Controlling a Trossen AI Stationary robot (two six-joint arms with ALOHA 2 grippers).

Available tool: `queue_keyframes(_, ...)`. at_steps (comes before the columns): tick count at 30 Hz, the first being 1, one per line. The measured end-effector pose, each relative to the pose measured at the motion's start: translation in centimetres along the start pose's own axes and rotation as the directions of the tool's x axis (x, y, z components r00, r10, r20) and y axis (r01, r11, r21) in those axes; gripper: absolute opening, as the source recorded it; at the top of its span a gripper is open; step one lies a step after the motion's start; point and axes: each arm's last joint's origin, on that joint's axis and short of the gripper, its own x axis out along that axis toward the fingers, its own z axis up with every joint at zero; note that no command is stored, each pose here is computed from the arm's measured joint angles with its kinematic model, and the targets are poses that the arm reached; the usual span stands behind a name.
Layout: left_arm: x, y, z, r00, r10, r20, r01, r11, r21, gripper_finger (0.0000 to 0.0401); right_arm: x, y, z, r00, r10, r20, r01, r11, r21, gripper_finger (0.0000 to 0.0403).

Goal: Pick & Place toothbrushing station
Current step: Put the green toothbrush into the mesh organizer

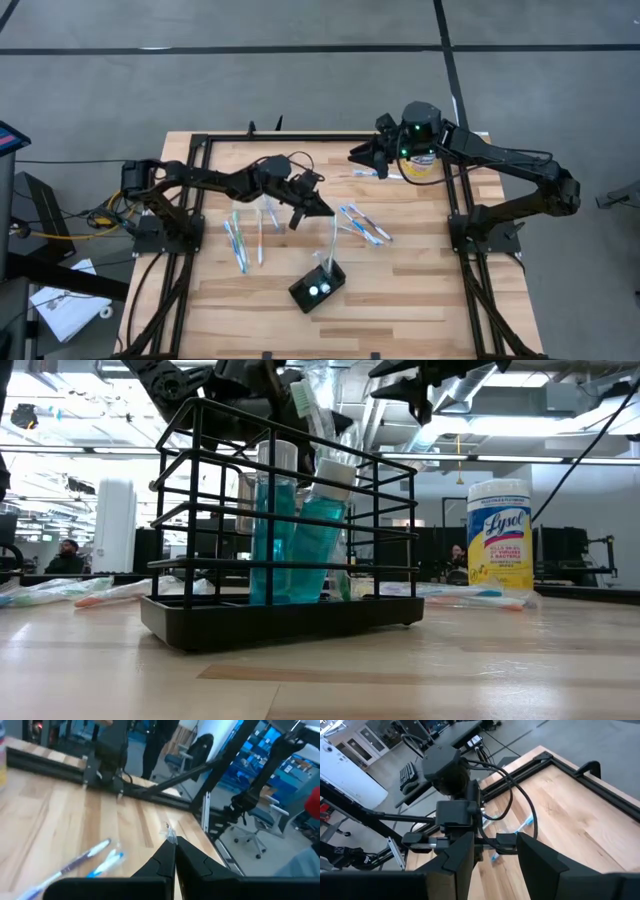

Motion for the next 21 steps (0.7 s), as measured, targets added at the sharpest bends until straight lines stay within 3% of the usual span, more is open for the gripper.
queue_keyframes(6,-1.0,-0.9,1.0,1.0,0.0,0.011,0.0,0.998,0.055,0.0,0.0,-0.1,0.0,1.0,-0.001,0.003,0.001,1.0,0.016,0.0139)
queue_keyframes(12,-2.1,-1.9,0.7,0.994,0.045,-0.102,-0.034,0.994,0.102,0.0,-0.1,-0.1,0.1,1.0,-0.004,0.005,0.004,0.999,0.034,0.0139)
queue_keyframes(21,-3.2,-2.4,0.8,0.982,0.106,-0.154,-0.067,0.969,0.238,0.0,-0.1,-0.2,0.1,1.0,-0.006,0.006,0.006,0.997,0.08,0.0137)
